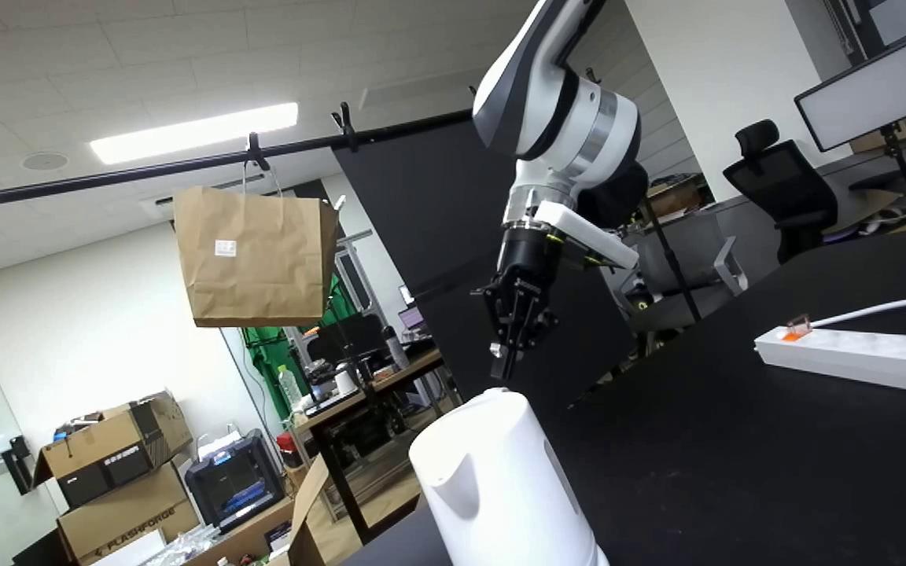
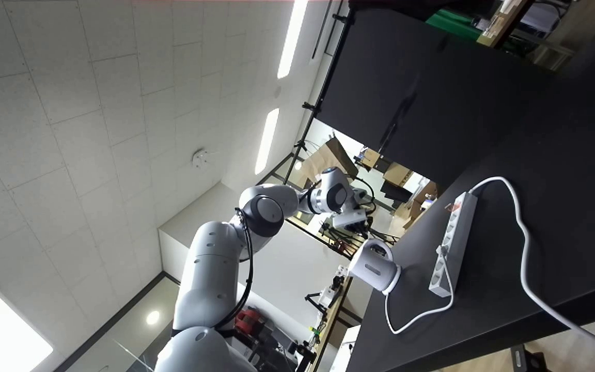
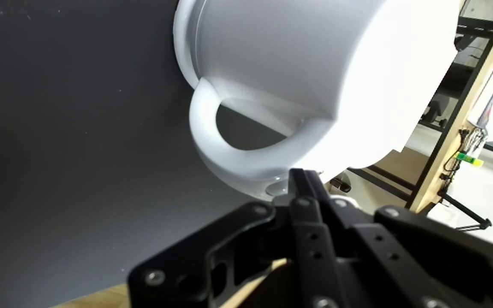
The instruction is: Turn on the kettle
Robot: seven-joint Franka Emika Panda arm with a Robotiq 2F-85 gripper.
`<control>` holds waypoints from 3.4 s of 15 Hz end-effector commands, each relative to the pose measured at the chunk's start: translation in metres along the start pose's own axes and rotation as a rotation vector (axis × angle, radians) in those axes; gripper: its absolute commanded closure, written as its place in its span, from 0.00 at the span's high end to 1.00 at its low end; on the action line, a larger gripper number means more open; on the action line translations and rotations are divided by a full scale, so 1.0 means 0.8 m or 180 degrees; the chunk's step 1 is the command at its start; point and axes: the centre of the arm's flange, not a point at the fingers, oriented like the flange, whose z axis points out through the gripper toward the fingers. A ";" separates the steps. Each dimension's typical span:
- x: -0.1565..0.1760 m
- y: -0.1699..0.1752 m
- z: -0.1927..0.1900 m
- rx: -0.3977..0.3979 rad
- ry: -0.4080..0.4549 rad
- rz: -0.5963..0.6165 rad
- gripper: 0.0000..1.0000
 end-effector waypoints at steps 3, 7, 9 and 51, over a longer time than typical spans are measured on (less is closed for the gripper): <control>0.012 0.000 0.007 0.0008 0.0037 -0.0081 0.00; 0.013 0.000 0.007 -0.0003 0.0047 -0.0119 0.00; 0.015 0.001 0.005 -0.0013 0.0067 -0.0133 0.00; 0.021 0.003 0.001 -0.0084 0.0089 -0.0177 0.00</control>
